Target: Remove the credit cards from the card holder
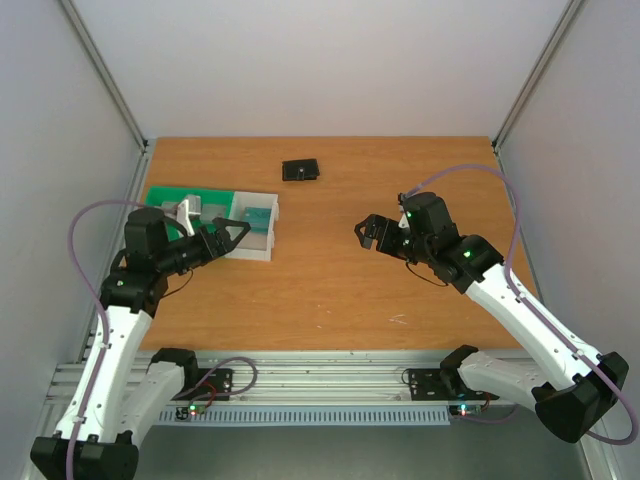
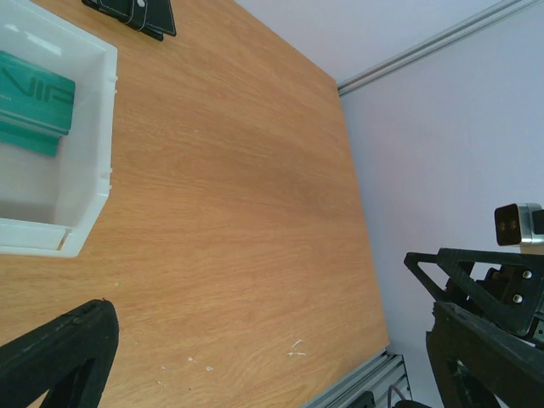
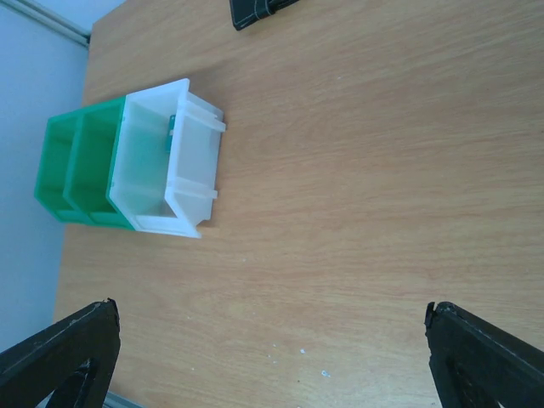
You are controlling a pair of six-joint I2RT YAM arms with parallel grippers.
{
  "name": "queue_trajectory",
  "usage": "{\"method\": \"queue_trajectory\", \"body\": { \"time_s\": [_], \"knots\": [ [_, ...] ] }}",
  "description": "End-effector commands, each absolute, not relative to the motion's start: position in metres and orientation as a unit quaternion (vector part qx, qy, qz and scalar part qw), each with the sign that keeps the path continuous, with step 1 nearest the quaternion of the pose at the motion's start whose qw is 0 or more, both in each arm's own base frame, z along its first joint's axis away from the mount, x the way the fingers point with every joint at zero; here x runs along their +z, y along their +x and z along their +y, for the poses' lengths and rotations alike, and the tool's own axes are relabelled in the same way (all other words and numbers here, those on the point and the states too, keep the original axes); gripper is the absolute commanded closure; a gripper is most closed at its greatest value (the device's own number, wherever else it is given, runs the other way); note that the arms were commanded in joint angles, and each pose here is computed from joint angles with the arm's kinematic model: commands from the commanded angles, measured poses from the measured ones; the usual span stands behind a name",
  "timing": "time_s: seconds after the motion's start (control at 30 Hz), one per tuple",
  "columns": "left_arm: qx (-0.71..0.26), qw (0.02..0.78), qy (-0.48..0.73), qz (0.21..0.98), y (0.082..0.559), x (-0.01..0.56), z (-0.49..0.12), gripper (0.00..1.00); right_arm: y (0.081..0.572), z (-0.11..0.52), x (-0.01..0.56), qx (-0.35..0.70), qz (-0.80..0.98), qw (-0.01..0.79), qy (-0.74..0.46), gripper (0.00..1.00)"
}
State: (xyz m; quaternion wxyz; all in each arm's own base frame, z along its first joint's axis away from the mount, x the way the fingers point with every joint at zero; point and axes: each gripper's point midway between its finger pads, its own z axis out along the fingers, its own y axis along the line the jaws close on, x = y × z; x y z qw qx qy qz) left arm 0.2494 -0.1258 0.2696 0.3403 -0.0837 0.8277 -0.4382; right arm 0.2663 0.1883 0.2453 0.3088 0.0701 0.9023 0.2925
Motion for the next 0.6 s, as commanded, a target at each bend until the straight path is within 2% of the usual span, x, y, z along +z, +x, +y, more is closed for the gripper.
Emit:
{"method": "queue_trajectory", "body": {
  "time_s": [0.0, 0.3, 0.57],
  "knots": [
    [-0.436, 0.380, -0.072, 0.813, 0.252, 0.288, -0.122, 0.01, 0.268, 0.188, 0.251, 0.302, 0.896, 0.316, 0.074, 0.01],
    [-0.414, 0.375, -0.081, 0.826, 0.257, 0.273, -0.117, 0.01, 0.279, 0.197, 0.250, 0.312, 0.890, 0.326, 0.070, 0.02],
    [-0.374, 0.365, -0.083, 0.848, 0.263, 0.254, -0.109, 0.01, 0.321, 0.222, 0.222, 0.327, 0.885, 0.320, 0.088, 0.03]
  ]
}}
